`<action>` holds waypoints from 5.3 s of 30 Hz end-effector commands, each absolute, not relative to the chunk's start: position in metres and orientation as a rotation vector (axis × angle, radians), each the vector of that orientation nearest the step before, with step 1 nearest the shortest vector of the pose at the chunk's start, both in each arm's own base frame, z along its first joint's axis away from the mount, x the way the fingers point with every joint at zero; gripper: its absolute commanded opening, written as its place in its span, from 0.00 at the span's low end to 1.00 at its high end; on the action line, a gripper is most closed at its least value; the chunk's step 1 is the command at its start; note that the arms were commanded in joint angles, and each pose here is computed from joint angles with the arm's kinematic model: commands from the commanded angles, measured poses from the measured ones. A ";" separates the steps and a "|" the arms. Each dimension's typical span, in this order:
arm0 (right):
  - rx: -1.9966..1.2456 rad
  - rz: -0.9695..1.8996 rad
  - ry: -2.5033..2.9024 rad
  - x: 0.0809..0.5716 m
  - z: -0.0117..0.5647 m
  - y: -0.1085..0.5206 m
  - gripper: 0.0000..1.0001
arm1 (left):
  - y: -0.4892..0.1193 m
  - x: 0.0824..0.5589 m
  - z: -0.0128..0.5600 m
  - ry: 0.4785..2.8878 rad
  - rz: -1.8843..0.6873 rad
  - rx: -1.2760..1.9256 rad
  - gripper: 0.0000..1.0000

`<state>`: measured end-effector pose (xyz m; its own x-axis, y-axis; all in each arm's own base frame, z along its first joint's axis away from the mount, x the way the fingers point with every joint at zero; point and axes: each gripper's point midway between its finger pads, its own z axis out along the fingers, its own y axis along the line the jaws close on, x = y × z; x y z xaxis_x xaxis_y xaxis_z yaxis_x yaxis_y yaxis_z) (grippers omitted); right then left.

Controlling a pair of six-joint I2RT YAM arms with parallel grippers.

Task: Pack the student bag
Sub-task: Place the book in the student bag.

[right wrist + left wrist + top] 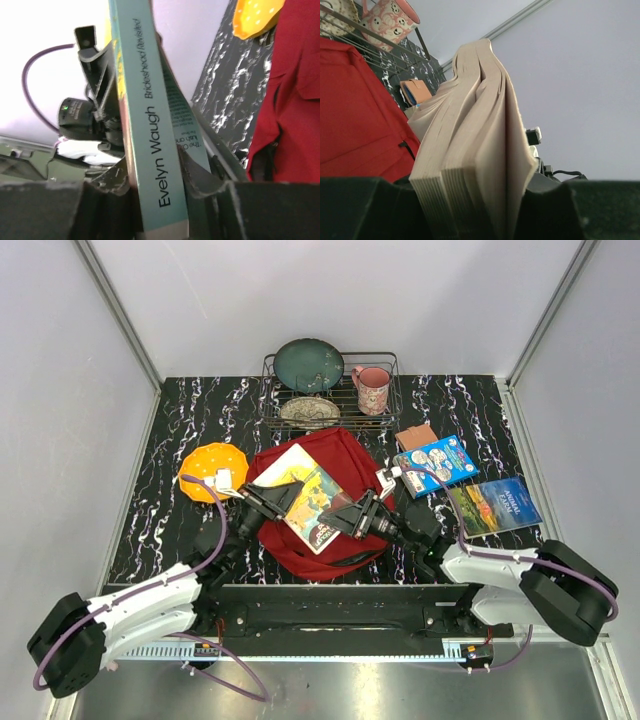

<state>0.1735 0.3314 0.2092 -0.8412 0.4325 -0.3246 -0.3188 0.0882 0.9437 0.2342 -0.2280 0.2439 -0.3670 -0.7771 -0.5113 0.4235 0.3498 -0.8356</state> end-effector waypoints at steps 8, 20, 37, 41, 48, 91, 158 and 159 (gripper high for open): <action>0.282 1.499 1.767 0.195 0.227 0.283 0.00 | -0.222 0.236 0.269 1.456 -1.156 -0.194 0.99; 0.664 0.786 1.701 0.193 0.222 0.103 0.00 | -0.282 0.200 0.217 1.722 -1.029 0.468 0.99; 0.726 0.663 1.669 0.168 0.234 0.044 0.01 | -0.361 0.140 0.112 2.005 -0.687 1.166 0.98; 0.709 0.682 1.695 0.169 0.232 0.054 0.01 | -0.364 0.140 0.100 2.039 -0.629 1.200 0.92; 0.680 0.745 1.747 0.170 0.226 0.074 0.01 | -0.362 0.154 0.093 2.082 -0.525 1.142 0.60; -0.025 1.559 1.900 0.094 0.269 0.223 0.00 | -0.252 0.285 0.328 1.688 -0.341 0.077 0.00; 0.982 1.637 1.807 0.271 0.129 0.334 0.14 | -0.308 0.180 0.344 1.513 -0.756 0.421 0.00; 0.946 1.626 1.805 0.270 0.138 0.334 0.16 | -0.307 0.180 0.342 1.518 -0.752 0.426 0.00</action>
<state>0.2585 0.3290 0.0917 -0.6142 0.7815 0.1092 0.2512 0.0625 0.9659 0.1884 -0.3061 0.2961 -0.1534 -0.0237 -0.9879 0.6351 0.7635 -0.1169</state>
